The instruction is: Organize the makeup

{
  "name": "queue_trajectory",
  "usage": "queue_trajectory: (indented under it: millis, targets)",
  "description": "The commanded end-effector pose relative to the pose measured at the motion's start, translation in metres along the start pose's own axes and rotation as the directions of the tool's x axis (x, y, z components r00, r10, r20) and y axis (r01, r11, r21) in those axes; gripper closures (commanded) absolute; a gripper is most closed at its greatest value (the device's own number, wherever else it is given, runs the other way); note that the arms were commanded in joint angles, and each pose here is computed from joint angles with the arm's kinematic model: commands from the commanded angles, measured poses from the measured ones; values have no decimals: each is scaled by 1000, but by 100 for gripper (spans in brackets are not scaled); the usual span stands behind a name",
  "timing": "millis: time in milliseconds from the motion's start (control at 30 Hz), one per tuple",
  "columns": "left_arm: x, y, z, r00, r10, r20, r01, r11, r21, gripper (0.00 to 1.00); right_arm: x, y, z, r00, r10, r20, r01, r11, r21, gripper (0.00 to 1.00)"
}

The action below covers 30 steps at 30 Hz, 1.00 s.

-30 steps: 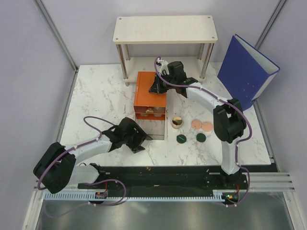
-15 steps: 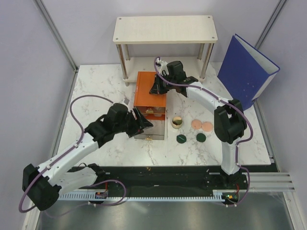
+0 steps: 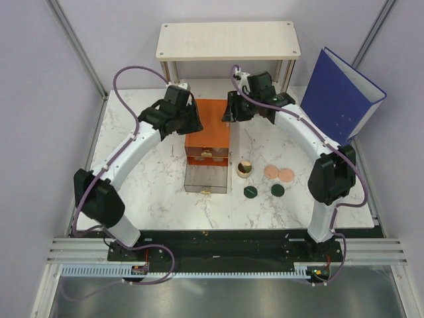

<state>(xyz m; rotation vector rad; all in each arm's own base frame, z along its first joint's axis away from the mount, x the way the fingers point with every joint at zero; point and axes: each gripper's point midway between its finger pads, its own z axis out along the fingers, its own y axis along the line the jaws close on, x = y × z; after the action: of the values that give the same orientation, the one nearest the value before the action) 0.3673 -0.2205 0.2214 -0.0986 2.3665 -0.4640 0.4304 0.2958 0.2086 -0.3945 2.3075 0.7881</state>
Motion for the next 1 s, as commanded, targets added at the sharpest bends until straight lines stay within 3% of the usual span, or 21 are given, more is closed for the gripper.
queue_trajectory:
  millis: [0,100,167,200,300,400,667,967]
  targets:
    - [-25,22,19,998,42,-44,-43,999,-28,70,0,-27,-51,999,11,31,-14,995,97,45]
    - [-26,20,33,996,29,-85,-29,1000,4,91,27,-39,-58,1000,12,-28,-8,991,131,35]
    - [-26,18,39,995,29,-95,-28,1000,13,97,42,-38,-62,998,2,-61,5,993,117,31]
    - [-27,16,40,995,29,-95,-27,999,16,98,62,-43,-59,994,11,-111,2,993,115,22]
    - [-24,17,50,993,29,-115,-28,1000,15,98,97,-43,-64,978,-63,-200,90,988,128,11]
    - [-25,17,53,993,30,-114,-28,999,17,98,128,-46,-70,956,-124,-267,166,976,140,7]
    - [-18,13,66,987,43,-152,-37,998,42,98,176,-69,-64,934,-100,-344,181,961,211,6]
    - [-12,15,70,984,42,-171,-35,998,44,98,178,-74,-24,960,-39,-278,103,970,219,7]
